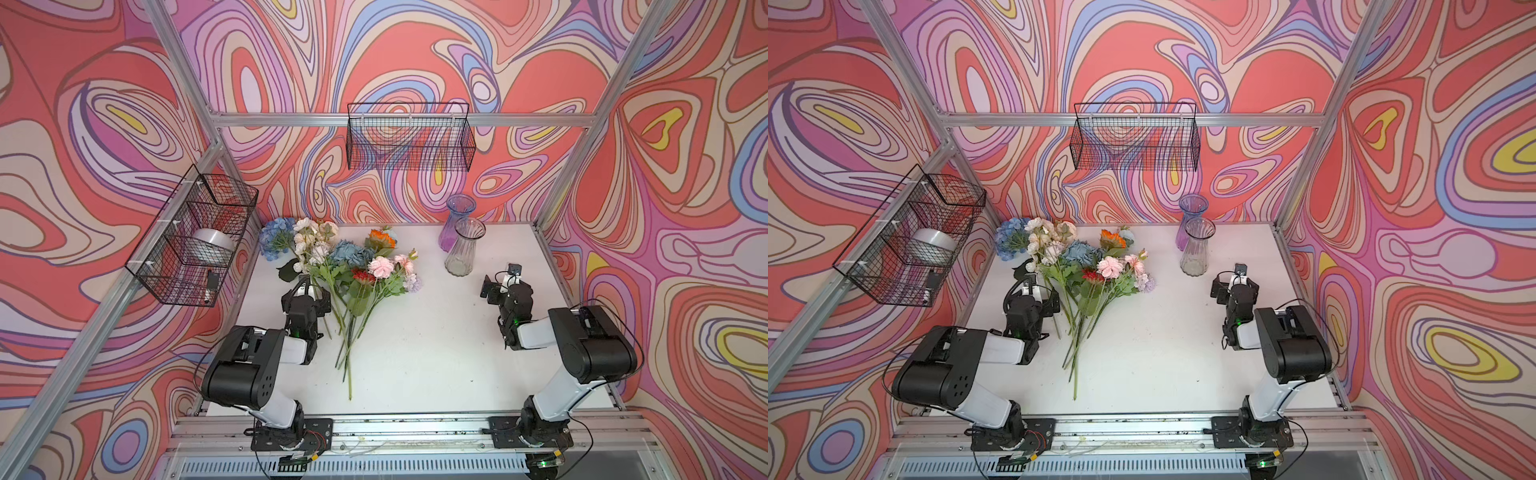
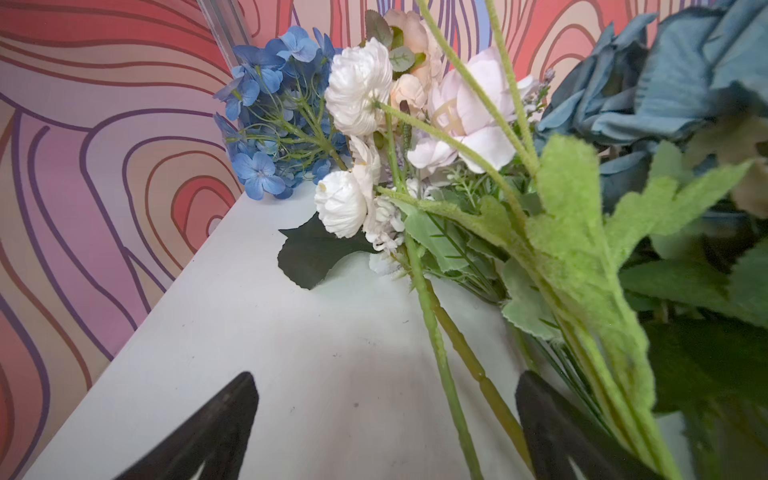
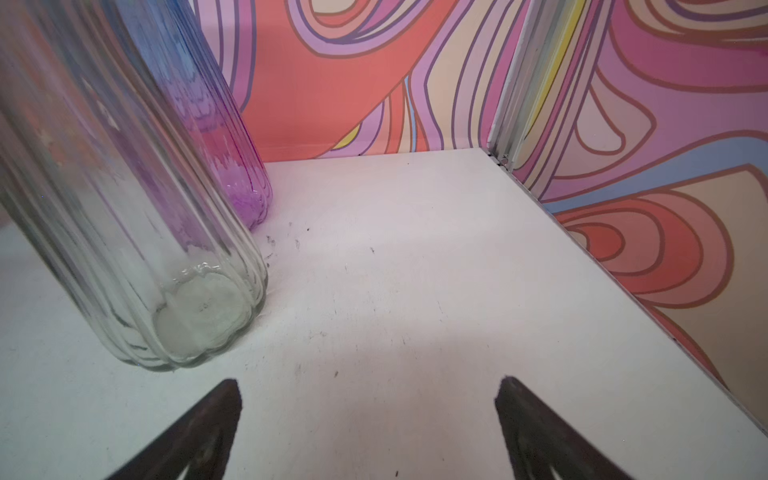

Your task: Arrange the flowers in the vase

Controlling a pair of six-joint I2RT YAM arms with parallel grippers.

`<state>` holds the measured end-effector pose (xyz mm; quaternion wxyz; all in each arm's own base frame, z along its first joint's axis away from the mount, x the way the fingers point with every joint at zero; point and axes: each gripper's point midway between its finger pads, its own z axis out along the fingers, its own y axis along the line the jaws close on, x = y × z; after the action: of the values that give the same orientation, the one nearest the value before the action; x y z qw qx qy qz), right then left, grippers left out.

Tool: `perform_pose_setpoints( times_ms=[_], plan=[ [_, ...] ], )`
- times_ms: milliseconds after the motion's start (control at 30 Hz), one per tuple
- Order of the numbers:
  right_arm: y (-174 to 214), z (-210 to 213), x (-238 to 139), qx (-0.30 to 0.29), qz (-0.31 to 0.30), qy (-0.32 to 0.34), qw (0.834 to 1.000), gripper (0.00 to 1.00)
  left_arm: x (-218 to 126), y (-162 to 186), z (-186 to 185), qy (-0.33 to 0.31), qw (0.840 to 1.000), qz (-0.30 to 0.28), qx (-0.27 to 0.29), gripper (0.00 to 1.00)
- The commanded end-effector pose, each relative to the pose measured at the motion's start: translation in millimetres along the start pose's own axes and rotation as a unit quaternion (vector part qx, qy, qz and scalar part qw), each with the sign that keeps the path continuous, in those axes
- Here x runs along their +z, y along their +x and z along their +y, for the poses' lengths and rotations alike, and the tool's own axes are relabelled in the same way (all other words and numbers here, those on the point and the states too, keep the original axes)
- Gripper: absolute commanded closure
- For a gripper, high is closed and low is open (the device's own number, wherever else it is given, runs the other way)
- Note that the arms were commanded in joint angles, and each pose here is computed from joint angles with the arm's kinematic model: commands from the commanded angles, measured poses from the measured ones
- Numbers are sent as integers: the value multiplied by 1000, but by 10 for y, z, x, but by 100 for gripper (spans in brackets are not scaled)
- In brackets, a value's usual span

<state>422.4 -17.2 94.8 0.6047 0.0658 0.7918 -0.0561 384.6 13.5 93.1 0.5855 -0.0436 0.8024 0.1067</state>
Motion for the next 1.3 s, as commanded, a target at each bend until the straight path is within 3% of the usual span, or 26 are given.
perform_pose_setpoints(
  times_ms=[0, 1267],
  plan=[
    [-6, -11, 22, 6, 0, 1, 1000, 2, -3, -34, 34, -6, 1000, -4, -5, 0],
    [-16, -48, 40, 13, 2, -4, 1000, 2, 80, 12, 59, 23, 999, 24, -27, 0]
  ],
)
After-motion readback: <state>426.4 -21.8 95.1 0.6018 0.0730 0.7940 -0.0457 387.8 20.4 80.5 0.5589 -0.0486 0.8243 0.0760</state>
